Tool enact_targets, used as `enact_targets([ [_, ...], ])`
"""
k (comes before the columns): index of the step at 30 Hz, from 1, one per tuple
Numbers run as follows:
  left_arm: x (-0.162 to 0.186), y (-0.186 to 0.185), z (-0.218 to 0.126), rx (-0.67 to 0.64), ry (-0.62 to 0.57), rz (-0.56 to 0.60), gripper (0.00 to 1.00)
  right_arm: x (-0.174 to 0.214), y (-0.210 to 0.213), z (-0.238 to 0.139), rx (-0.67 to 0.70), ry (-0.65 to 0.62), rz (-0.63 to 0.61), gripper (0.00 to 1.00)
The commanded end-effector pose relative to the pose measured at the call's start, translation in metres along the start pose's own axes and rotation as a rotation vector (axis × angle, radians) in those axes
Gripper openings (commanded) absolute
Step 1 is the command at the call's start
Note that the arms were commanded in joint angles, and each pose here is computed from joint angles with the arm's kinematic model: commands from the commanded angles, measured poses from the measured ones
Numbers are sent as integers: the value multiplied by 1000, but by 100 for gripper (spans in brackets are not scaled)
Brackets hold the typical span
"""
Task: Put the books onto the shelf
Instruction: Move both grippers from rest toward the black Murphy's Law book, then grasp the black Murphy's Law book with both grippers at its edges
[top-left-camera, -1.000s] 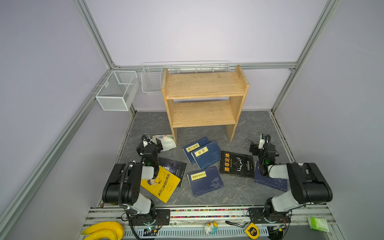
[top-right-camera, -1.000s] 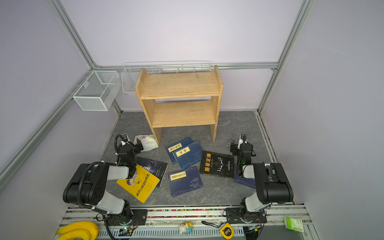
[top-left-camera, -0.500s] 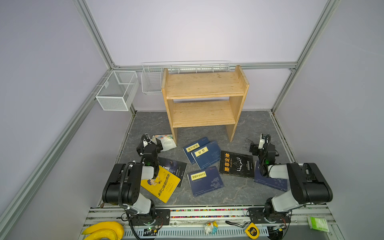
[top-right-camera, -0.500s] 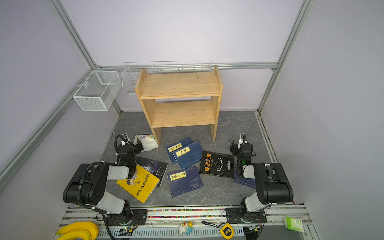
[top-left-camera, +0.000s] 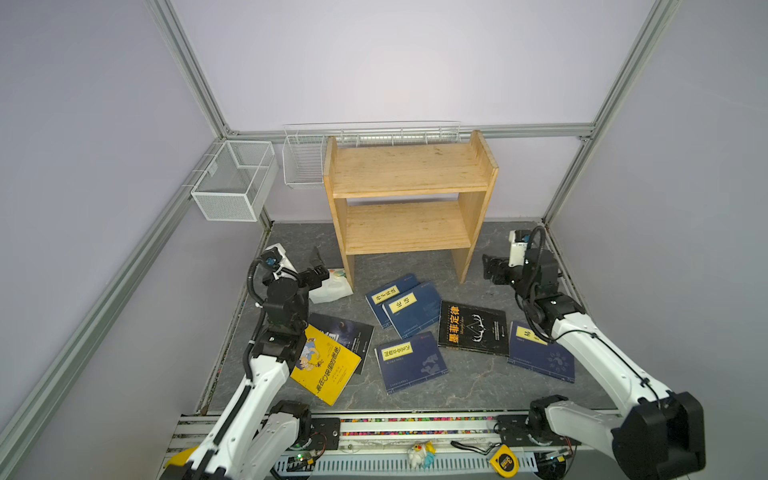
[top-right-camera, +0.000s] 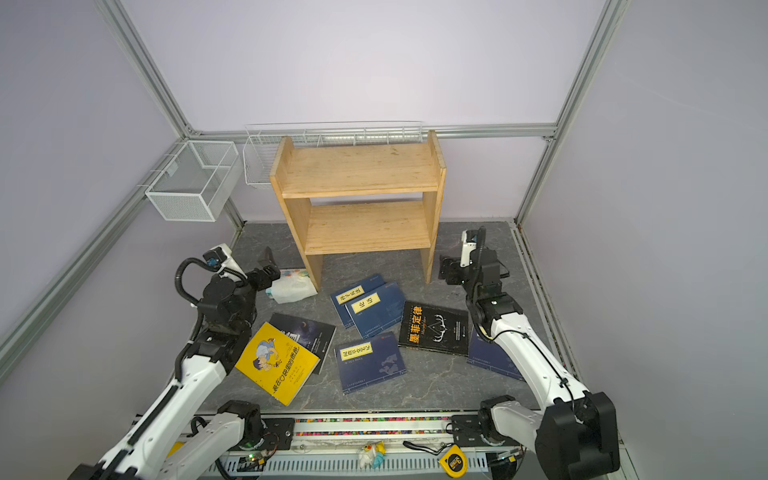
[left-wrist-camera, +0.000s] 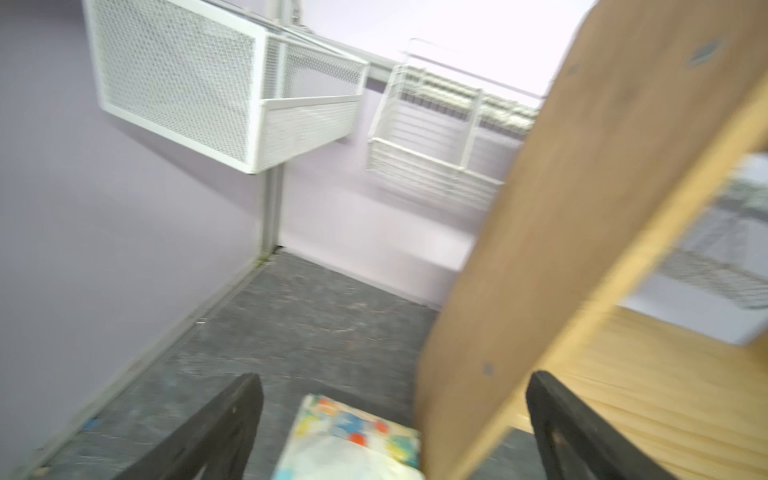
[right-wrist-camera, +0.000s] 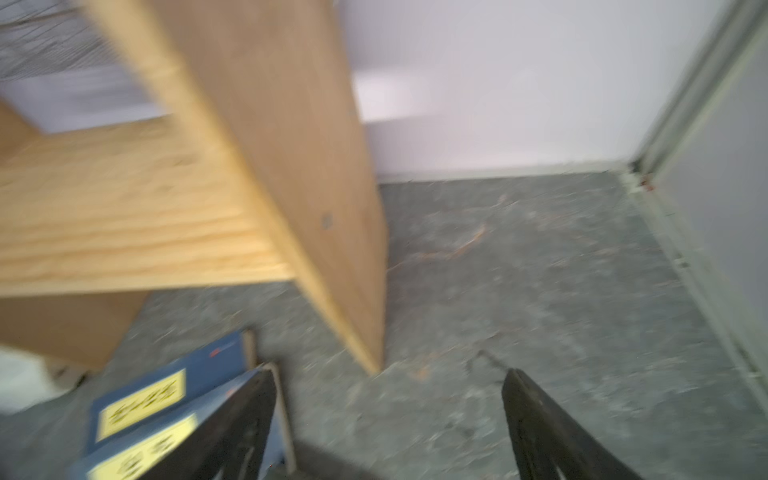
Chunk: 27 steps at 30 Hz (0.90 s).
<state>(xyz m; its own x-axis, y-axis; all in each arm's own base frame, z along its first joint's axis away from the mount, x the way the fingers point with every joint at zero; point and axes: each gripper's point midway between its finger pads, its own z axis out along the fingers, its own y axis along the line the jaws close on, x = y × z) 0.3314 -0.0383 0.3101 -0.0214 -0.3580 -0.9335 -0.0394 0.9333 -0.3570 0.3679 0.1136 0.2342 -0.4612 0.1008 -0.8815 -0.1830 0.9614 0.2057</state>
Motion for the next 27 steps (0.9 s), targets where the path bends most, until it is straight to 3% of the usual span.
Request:
enact_targets([
  [1, 66, -17, -23, 77, 312, -219, 99, 58, 36, -23, -80, 229, 124, 88],
  [7, 111, -88, -56, 296, 543, -451, 99, 87, 96, -62, -199, 265, 237, 88],
  [11, 137, -130, -76, 386, 647, -513, 99, 103, 131, -74, -234, 316, 223, 88],
  [14, 141, -145, -81, 439, 650, -526, 99, 107, 146, -78, -240, 302, 201, 88],
  [17, 134, -151, -82, 507, 600, -581, 99, 100, 141, -79, -220, 263, 227, 89],
  [20, 146, -144, -77, 484, 639, -587, 100, 104, 132, -77, -204, 283, 259, 89],
  [22, 160, -148, -73, 482, 718, -551, 95, 107, 123, -72, -199, 315, 309, 89],
  [24, 173, -159, -72, 509, 788, -511, 93, 108, 93, -66, -81, 319, 313, 89],
  [27, 191, -172, -71, 542, 854, -467, 89, 112, 26, -66, 221, 327, 246, 89],
])
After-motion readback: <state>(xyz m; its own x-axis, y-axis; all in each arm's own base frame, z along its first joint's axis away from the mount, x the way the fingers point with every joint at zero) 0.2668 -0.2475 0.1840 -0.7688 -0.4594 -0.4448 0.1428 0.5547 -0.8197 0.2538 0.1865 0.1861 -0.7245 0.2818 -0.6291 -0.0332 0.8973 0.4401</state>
